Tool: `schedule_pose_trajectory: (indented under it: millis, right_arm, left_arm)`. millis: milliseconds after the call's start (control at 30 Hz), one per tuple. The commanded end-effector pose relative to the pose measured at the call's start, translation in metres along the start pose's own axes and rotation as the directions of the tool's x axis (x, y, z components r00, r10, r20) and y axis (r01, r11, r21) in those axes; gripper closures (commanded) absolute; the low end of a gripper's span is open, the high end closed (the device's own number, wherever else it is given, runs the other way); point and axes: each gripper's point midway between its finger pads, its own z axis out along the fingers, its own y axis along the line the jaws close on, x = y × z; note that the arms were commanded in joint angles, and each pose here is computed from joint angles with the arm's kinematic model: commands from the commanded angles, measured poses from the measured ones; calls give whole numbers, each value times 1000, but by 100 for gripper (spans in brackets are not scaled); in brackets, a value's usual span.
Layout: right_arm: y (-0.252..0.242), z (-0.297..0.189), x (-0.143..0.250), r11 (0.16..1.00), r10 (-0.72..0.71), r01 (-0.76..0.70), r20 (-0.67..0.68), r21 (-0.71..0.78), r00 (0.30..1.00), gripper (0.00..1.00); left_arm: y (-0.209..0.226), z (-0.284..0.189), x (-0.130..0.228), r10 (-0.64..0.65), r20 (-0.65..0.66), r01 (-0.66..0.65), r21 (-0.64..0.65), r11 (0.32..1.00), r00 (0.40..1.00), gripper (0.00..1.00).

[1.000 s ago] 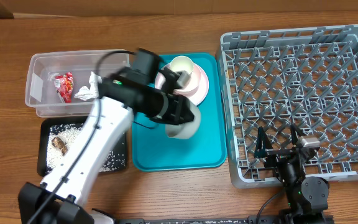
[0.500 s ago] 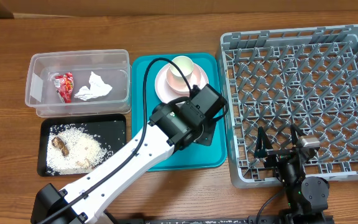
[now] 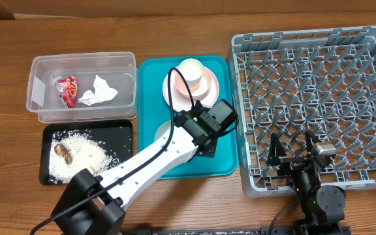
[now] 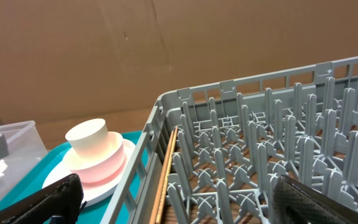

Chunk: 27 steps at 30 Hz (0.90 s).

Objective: Sort waste into correct bins and load items into the dishwasher

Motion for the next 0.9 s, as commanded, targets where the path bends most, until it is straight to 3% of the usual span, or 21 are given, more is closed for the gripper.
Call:
schedule_pose_trajectory:
  millis: [0, 200, 600, 700, 767, 867]
  right_arm:
    - [0, 0, 1, 1000, 1, -1, 9, 0, 1000, 0]
    - [0, 0, 1, 1000, 1, -1, 8, -1, 1000, 0]
    - [-1, 0, 0, 1000, -1, 1, 10, 2, 1000, 0]
    - [-12, -1, -4, 997, -33, 31, 30, 68, 999, 0]
    - [-14, -1, -5, 996, -37, 35, 34, 81, 999, 0]
    - [-13, -1, -6, 997, -29, 26, 39, 77, 999, 0]
  left_arm:
    - [5, 4, -2, -19, 6, 19, -28, 999, 1000, 96]
    - [26, 4, -11, -24, 49, 30, -121, 992, 999, 96]
    - [39, 8, -32, -101, 94, 110, -99, 989, 990, 94]
    - [39, 8, -32, -102, 96, 111, -98, 989, 990, 91]
    - [39, 8, -33, -102, 98, 112, -97, 989, 990, 82]
    - [38, 8, -34, -104, 102, 113, -93, 989, 989, 59]
